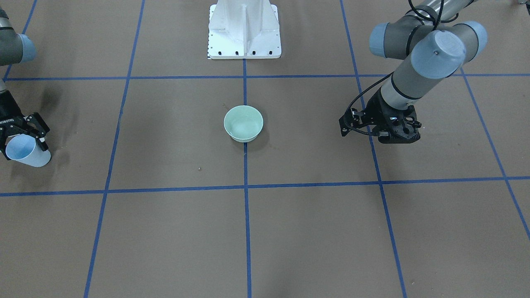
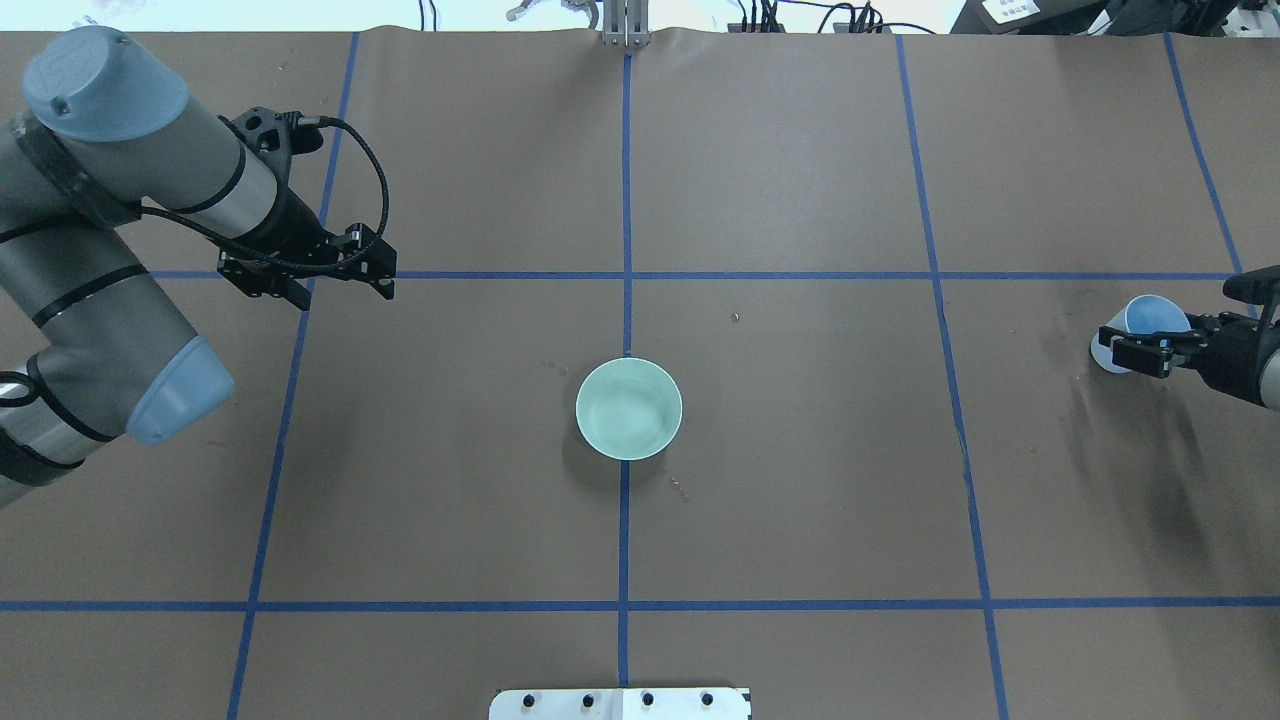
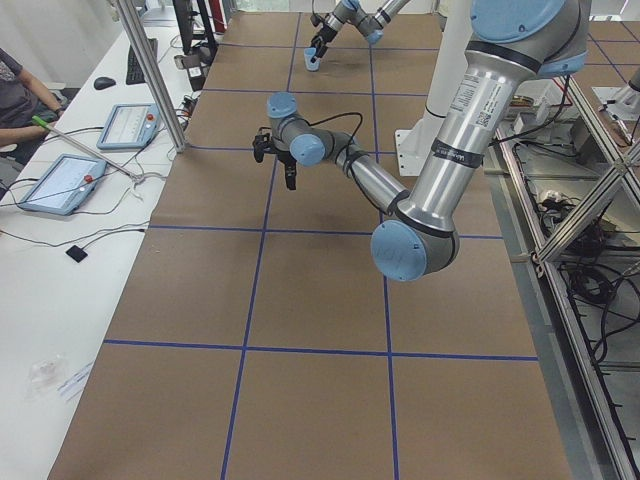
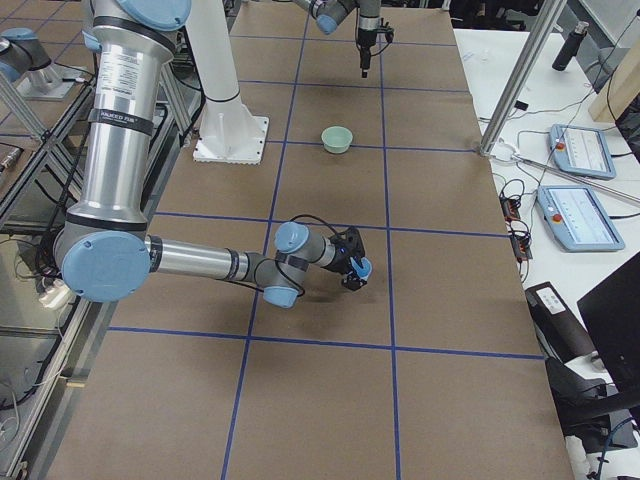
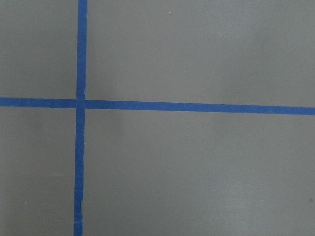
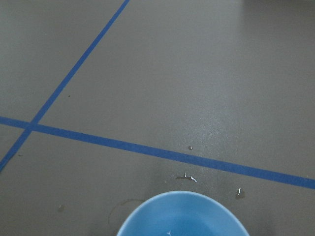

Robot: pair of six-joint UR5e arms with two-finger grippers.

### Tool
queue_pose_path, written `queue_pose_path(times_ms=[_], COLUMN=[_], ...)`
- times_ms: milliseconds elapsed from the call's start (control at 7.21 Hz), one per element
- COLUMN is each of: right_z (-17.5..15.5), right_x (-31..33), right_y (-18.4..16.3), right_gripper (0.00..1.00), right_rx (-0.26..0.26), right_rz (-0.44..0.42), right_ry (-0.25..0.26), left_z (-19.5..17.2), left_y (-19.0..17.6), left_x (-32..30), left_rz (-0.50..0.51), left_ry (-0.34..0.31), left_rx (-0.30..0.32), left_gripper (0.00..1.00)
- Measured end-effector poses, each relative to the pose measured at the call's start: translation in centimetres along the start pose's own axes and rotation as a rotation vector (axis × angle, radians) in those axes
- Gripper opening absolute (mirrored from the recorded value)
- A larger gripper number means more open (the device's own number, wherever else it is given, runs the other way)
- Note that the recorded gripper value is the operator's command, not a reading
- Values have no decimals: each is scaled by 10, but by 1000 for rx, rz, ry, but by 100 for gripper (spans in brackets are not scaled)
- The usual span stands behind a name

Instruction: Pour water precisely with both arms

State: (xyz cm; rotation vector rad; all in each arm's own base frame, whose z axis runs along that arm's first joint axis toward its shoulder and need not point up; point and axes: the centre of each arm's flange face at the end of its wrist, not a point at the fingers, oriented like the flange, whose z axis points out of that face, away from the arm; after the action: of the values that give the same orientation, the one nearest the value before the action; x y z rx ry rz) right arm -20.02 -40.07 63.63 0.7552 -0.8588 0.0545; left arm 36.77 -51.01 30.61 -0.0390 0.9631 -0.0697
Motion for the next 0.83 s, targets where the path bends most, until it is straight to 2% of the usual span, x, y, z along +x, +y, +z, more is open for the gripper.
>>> queue_pose_path(times_ms=[277,832], right_z=[-12,-32], right_x=[3,26], right_y=[-9,-36], right_gripper=[99,99], right_rx=[-8,3], right_rz=[4,5], right_ry=[-27,-39], left_z=[12,57], left_y=[22,87], left_x=[40,102], left_rz=[-33,-48], left_ry=[22,16], left_rx=[-22,-52], left_gripper=[100,99])
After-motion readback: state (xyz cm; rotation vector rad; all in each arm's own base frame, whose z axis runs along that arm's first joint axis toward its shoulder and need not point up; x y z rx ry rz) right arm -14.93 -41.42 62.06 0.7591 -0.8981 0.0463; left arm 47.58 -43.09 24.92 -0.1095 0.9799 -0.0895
